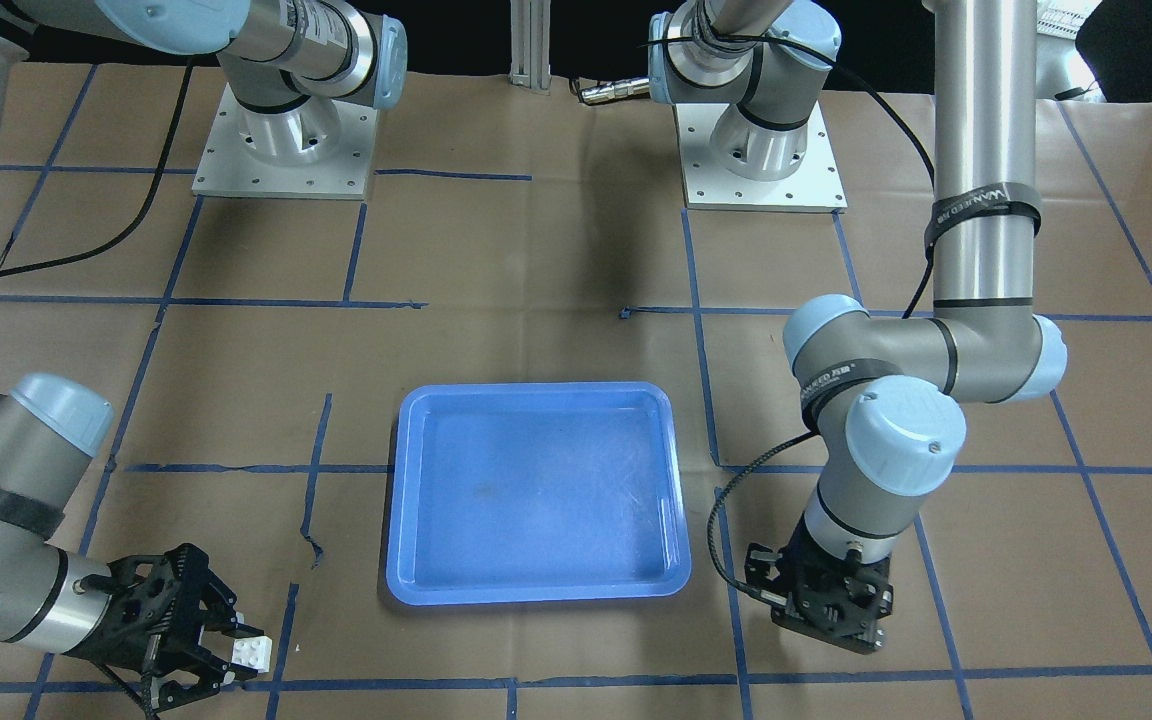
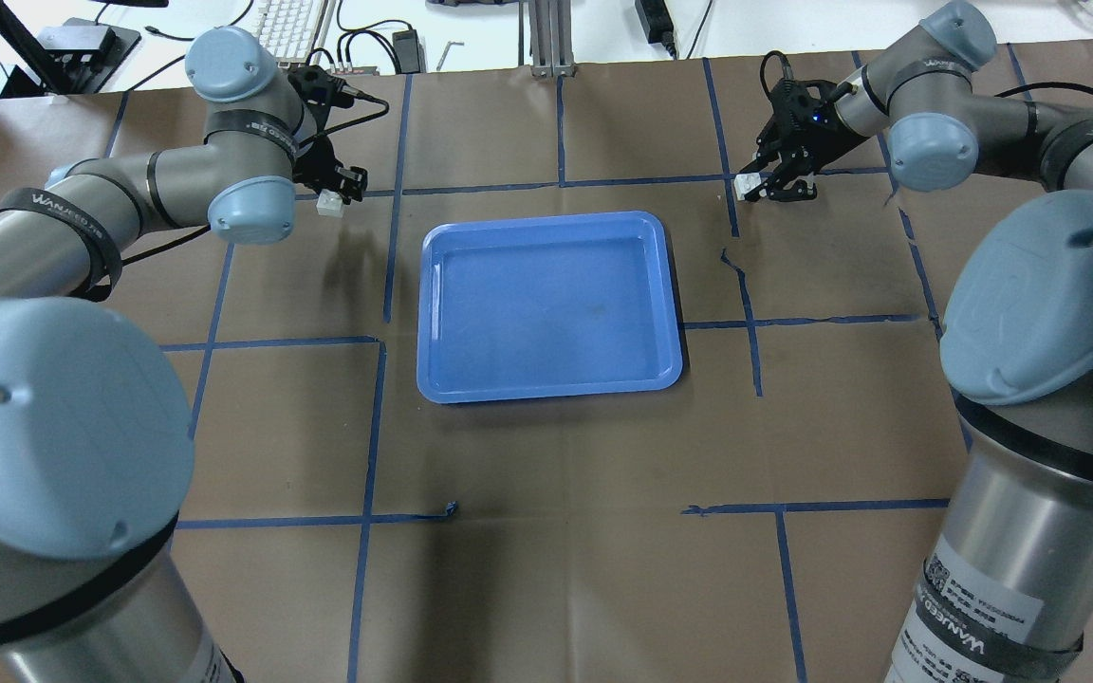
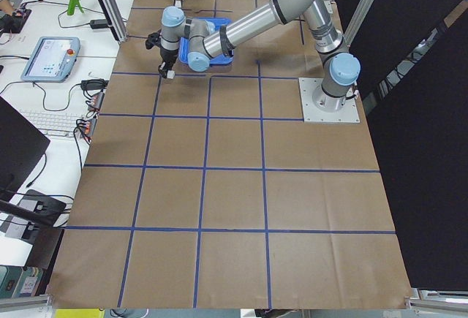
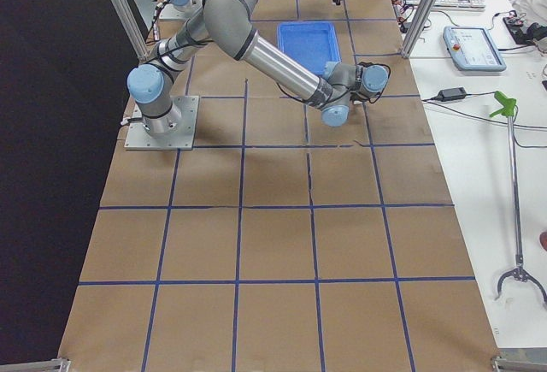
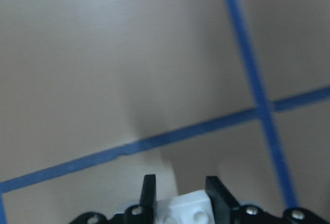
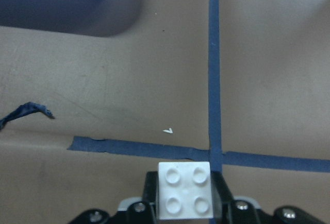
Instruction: Assemble white blocks and place on blue tray
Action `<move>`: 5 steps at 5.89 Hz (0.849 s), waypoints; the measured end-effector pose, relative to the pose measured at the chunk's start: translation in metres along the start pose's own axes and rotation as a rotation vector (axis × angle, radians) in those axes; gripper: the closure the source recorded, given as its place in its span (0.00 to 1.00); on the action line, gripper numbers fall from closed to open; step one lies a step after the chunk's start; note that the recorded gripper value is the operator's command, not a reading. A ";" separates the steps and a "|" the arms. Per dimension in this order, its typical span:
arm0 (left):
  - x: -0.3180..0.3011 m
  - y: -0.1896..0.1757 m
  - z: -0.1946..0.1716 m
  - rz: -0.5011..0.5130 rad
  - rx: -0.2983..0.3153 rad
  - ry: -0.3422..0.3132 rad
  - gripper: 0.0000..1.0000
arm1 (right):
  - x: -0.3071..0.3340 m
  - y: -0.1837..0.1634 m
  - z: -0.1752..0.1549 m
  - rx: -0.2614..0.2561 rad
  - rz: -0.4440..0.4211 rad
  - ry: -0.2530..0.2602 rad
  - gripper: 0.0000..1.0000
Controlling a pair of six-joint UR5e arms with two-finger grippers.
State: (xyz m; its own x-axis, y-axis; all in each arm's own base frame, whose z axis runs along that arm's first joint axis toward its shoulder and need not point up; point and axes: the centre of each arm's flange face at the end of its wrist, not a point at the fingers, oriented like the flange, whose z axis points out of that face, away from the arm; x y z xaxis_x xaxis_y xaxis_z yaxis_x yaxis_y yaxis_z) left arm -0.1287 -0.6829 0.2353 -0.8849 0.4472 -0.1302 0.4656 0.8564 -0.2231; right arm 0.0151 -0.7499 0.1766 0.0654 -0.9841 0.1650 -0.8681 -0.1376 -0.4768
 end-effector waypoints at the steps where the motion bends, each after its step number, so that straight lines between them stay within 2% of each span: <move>1: 0.057 -0.006 -0.020 0.206 -0.004 0.024 0.89 | 0.003 -0.007 -0.014 -0.011 0.034 0.015 0.75; 3: 0.160 -0.003 -0.029 0.704 -0.014 0.074 0.89 | 0.002 -0.032 -0.054 -0.046 0.144 0.046 0.75; 4: 0.185 0.003 -0.022 0.927 -0.015 0.100 0.89 | -0.010 -0.047 -0.071 -0.062 0.182 0.053 0.75; 5: 0.200 0.010 -0.014 1.068 -0.011 0.132 0.89 | -0.030 -0.063 -0.086 -0.067 0.205 0.053 0.75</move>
State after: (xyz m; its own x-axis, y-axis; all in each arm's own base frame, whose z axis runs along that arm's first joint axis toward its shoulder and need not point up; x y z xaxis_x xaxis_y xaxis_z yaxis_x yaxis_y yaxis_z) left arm -0.3015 -0.5812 0.2207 -0.0151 0.9890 -0.1471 0.9988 0.0082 -0.0474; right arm 0.0259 -0.7017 0.2756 -0.1400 -0.9832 0.1171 -0.8915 0.0737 -0.4471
